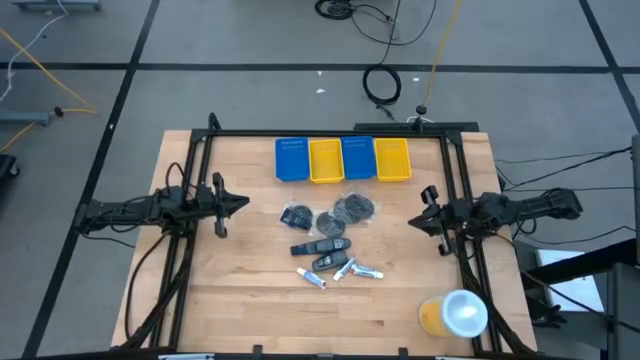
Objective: Pick & Place Travel size toiletries
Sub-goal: Put the white toothpaste into the right yellow bin
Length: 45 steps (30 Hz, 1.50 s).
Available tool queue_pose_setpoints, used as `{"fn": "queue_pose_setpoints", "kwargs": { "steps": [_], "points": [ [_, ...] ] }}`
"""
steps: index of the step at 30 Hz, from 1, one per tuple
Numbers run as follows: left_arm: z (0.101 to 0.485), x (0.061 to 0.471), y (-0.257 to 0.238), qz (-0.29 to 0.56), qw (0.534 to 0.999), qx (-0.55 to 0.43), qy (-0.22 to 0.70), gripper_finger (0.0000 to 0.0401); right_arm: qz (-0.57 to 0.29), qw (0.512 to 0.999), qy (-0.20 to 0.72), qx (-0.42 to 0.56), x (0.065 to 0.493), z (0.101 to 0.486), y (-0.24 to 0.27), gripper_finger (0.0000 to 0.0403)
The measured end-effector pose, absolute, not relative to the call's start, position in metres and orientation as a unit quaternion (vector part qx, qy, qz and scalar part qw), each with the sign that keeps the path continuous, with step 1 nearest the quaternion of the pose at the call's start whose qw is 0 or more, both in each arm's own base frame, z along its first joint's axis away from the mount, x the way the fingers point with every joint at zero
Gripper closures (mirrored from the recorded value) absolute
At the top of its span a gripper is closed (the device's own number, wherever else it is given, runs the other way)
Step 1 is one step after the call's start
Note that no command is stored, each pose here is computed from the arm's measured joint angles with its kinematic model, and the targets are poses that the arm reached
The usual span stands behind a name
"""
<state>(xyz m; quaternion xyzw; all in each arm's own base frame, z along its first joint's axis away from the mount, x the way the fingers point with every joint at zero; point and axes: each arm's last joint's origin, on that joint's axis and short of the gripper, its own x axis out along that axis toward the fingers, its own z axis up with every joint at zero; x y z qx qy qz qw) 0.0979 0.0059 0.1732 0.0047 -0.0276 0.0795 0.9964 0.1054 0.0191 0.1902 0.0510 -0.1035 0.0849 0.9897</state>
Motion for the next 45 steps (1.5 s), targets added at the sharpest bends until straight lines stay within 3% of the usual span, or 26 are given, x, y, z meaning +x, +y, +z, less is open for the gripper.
{"fn": "queue_pose_setpoints", "kwargs": {
  "steps": [5, 10, 12, 25, 29, 45],
  "points": [
    [0.177, 0.098, 0.006, 0.085, 0.993, -0.058, -0.054, 0.0377, 0.068, 0.994, -0.053, 0.066, 0.129, 0.18, 0.023, 0.0402],
    [0.176, 0.097, 0.007, 0.099, 0.994, -0.023, -0.044, 0.0377, 0.047, 0.994, 0.082, 0.061, 0.157, 0.152, 0.027, 0.0395],
    [0.173, 0.098, 0.007, 0.101, 0.995, 0.0, -0.027, 0.0377, 0.045, 0.993, 0.093, 0.057, 0.173, 0.156, 0.03, 0.0381],
    [0.167, 0.109, 0.002, 0.06, 0.997, -0.041, 0.01, 0.0377, 0.095, 0.969, 0.226, 0.023, 0.227, 0.163, 0.064, 0.0205],
    [0.169, 0.118, -0.002, 0.041, 0.999, -0.03, 0.002, 0.0377, 0.092, 0.957, 0.274, 0.009, 0.231, 0.161, 0.085, 0.0167],
    [0.153, 0.159, -0.025, 0.011, 0.999, -0.03, 0.011, 0.0377, 0.029, 0.939, 0.343, 0.02, 0.226, 0.119, 0.125, 0.0159]
  ]
}}
